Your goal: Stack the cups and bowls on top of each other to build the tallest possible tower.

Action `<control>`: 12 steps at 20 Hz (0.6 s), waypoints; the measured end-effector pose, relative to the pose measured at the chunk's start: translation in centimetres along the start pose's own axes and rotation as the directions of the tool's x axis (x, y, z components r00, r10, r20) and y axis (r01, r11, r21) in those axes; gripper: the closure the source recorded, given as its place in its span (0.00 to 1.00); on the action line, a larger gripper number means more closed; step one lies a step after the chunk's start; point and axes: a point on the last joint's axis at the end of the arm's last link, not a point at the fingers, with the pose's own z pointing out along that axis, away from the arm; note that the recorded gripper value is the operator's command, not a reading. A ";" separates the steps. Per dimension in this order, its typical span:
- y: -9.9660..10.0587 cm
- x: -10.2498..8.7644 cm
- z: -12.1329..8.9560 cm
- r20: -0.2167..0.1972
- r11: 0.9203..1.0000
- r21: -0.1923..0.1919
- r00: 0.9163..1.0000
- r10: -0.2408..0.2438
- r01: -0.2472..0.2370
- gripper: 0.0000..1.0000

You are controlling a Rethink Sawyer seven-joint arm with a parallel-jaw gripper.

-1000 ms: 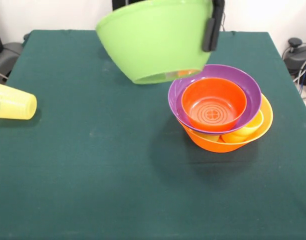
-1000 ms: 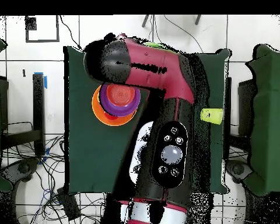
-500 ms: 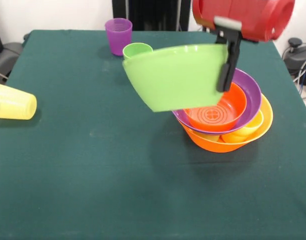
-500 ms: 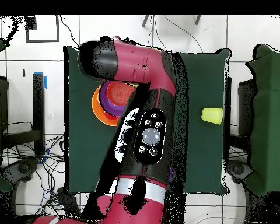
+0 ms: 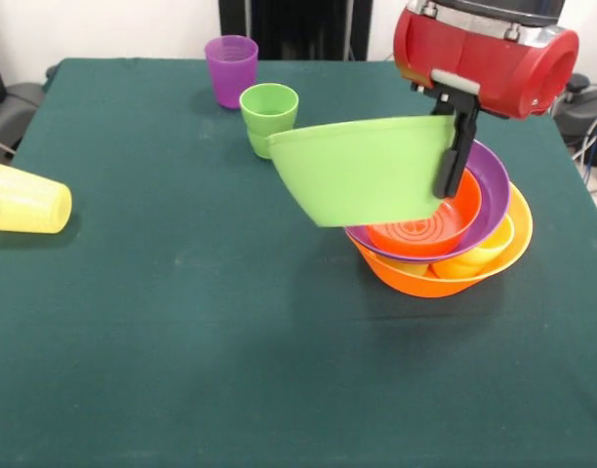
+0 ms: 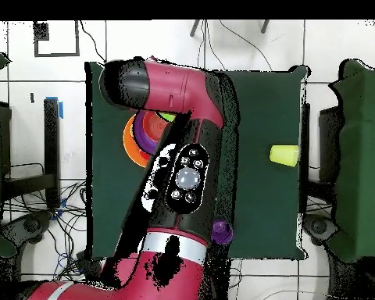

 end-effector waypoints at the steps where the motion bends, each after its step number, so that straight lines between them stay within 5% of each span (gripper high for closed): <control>1: -0.1 0.1 -0.3 -0.013 1.000 0.014 1.000 0.001 -0.001 1.00; 7: -0.6 -0.4 -4.1 -0.115 0.993 0.120 0.993 0.016 -0.002 1.00; 12: -0.2 -1.6 -8.0 -0.137 0.991 0.135 0.990 0.028 -0.010 1.00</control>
